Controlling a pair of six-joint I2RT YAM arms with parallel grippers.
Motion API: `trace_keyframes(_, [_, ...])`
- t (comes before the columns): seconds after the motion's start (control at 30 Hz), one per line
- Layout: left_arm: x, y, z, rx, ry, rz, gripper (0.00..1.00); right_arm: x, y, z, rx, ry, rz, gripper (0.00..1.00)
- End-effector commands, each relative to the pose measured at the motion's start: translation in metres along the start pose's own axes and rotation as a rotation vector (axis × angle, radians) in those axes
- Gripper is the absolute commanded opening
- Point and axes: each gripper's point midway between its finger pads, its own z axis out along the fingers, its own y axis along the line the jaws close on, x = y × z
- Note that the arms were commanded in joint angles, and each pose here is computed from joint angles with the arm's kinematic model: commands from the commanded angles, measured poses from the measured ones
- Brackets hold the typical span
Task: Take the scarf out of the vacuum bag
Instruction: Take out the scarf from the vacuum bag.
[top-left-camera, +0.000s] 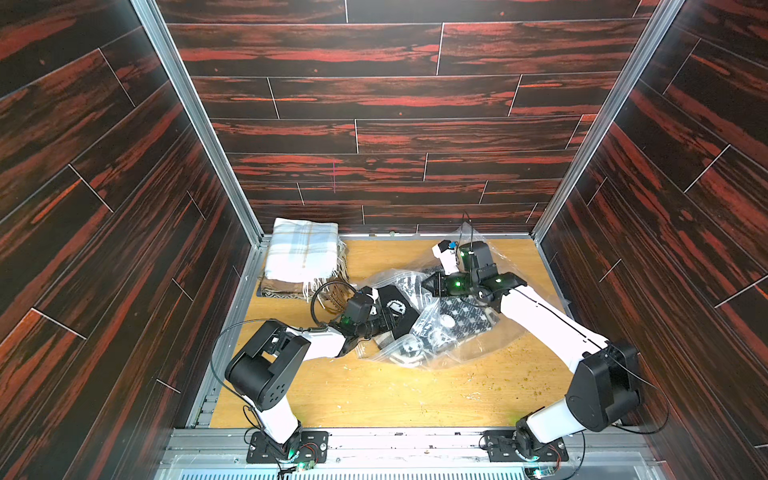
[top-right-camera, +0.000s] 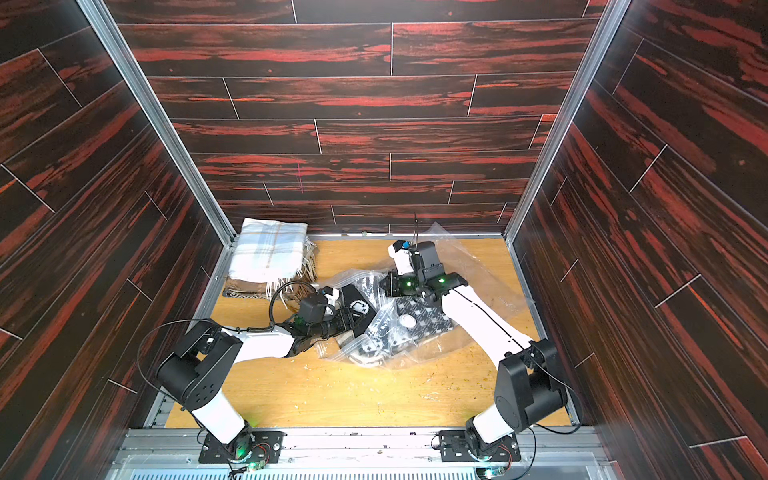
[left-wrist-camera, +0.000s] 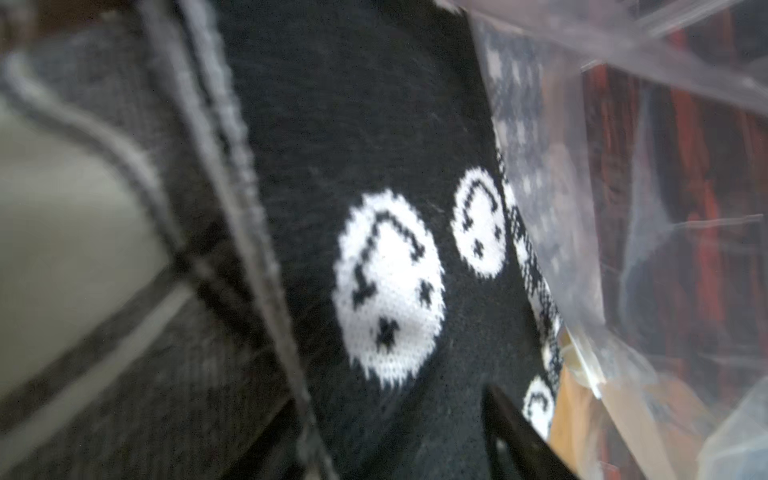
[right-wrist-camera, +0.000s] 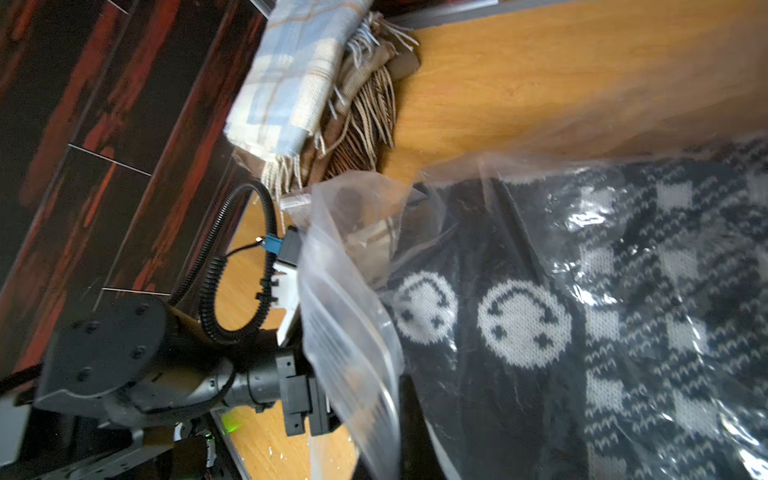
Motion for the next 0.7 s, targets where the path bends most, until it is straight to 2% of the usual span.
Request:
trace_keyframes(0.0, [-0.007,-0.022,0.001,0.051,0.0,0.033,0.54,0.011,-0.008,-0.003,0.038,0.002,0.008,0.0])
trace_keyframes(0.1, [-0.011,-0.034,-0.002,0.075,-0.005,0.048,0.48,0.016,-0.011,-0.005,0.051,0.005,0.01,0.0])
trace_keyframes(0.33, [-0.02,-0.05,-0.023,0.083,-0.052,0.092,0.49,0.012,-0.011,-0.008,0.062,-0.008,0.011,0.0])
trace_keyframes(0.5, [-0.008,-0.029,-0.014,0.014,-0.005,0.078,0.56,0.004,-0.005,-0.009,0.044,-0.025,0.013,0.0])
trace_keyframes(0.67, [0.006,-0.004,-0.001,-0.037,0.035,0.043,0.57,-0.012,0.006,-0.016,0.022,-0.05,-0.002,0.0])
